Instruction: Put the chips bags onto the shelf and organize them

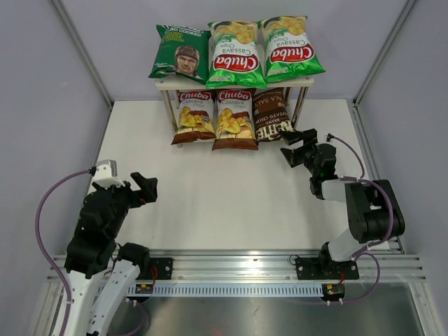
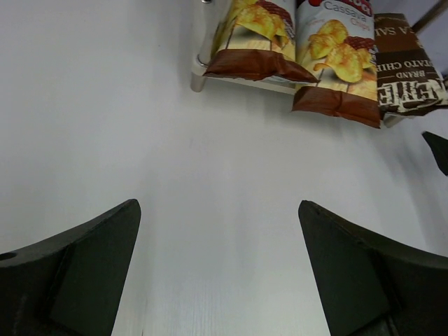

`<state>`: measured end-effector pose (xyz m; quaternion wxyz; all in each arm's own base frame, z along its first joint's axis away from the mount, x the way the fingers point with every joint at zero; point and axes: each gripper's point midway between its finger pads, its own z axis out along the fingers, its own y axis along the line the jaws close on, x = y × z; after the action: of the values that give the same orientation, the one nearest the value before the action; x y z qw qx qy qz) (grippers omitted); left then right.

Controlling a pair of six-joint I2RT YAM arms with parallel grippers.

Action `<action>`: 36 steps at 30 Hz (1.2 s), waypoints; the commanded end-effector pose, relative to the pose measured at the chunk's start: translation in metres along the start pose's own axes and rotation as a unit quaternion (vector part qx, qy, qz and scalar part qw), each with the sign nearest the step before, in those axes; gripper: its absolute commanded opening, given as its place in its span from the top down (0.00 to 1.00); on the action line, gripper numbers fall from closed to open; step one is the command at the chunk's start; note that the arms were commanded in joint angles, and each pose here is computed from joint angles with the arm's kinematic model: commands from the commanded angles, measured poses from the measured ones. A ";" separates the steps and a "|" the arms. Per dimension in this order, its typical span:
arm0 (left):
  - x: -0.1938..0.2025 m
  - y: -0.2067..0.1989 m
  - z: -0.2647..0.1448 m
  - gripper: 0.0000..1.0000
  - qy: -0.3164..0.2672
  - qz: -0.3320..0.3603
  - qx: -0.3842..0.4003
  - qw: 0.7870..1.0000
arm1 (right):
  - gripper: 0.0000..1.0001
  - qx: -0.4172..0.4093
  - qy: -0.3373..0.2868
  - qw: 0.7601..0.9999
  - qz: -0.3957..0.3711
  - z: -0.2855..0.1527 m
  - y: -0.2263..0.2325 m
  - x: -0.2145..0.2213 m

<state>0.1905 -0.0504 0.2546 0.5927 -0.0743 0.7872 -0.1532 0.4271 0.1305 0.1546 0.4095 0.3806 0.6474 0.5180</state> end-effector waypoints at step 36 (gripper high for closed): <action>-0.025 0.042 0.008 0.01 -0.073 0.065 -0.082 0.992 | 0.01 0.141 -0.075 0.856 -0.491 -0.237 0.107 -0.027</action>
<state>0.2031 -0.0094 0.2544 0.6244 -0.0952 0.7727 -0.0638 0.2278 0.0558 0.2771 0.5718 0.1039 0.7950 0.1739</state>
